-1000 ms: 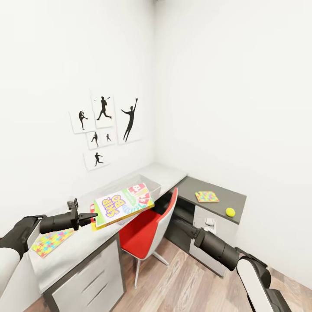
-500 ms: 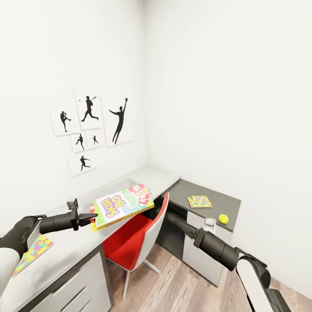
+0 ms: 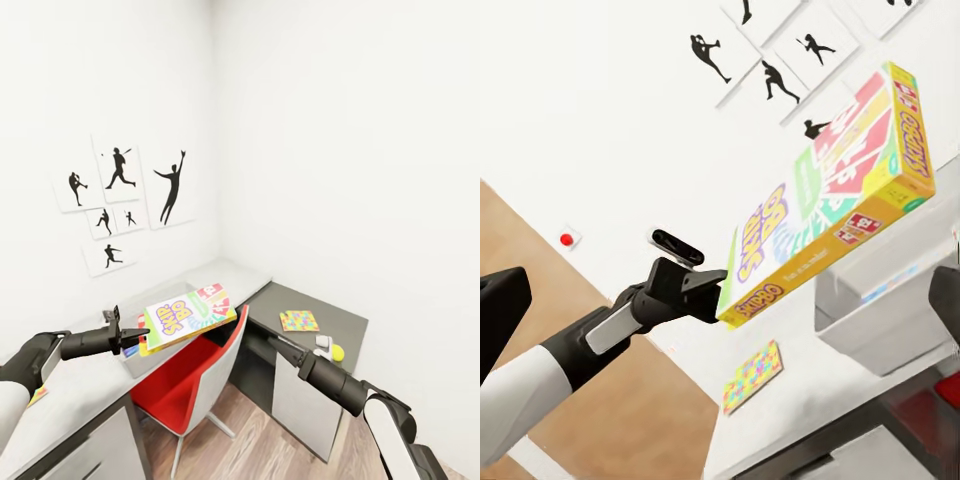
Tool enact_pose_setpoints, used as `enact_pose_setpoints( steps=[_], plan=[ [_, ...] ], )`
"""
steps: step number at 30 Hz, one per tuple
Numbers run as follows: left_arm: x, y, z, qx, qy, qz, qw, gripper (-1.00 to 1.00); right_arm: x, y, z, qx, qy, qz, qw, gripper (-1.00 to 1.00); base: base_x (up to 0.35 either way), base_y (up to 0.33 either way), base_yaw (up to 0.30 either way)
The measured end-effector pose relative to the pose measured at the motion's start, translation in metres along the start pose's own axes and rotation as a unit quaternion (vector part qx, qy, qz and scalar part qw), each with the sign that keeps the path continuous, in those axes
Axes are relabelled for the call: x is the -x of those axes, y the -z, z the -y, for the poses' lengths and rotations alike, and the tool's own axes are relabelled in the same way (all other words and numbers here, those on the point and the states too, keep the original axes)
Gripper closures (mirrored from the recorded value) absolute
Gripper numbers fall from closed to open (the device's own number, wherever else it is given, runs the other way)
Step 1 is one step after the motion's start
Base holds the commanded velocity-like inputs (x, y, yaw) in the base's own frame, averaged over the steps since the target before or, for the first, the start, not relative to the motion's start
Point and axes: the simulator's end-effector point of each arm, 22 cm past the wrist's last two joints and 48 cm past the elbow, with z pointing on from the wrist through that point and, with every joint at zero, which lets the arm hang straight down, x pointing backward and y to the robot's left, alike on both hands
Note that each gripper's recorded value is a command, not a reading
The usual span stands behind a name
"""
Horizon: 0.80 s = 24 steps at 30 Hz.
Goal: Put all the toys in the child's room - the three board games (two on the bed and one on the table), the two jigsaw puzzles on the table, and the tennis ball on the table - inside the toy box on the table in the child's room.
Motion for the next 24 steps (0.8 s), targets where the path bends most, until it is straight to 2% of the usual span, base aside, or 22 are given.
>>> enact_pose_setpoints(
  steps=[5, 15, 24],
  plan=[
    [0.0004, 0.0005, 0.0016, 0.0, -0.001, 0.0, 1.0, 1.0, 0.0006, 0.0, -0.0017, 0.001, 0.002, 0.001, 1.0, -1.0, 0.205, -0.185, 0.111],
    [0.0002, 0.0006, 0.0012, 0.002, 0.0, 0.0, 1.0, 1.0, 0.0009, 0.0, -0.0022, 0.002, 0.002, 0.001, 1.0, -1.0, 0.197, -0.029, 0.015],
    [0.0016, 0.0028, 0.0017, 0.002, 0.001, 0.003, 1.0, 1.0, 0.0014, -0.0001, -0.003, 0.003, 0.003, 0.001, 1.0, -1.0, 0.044, -0.011, 0.131]
  ],
)
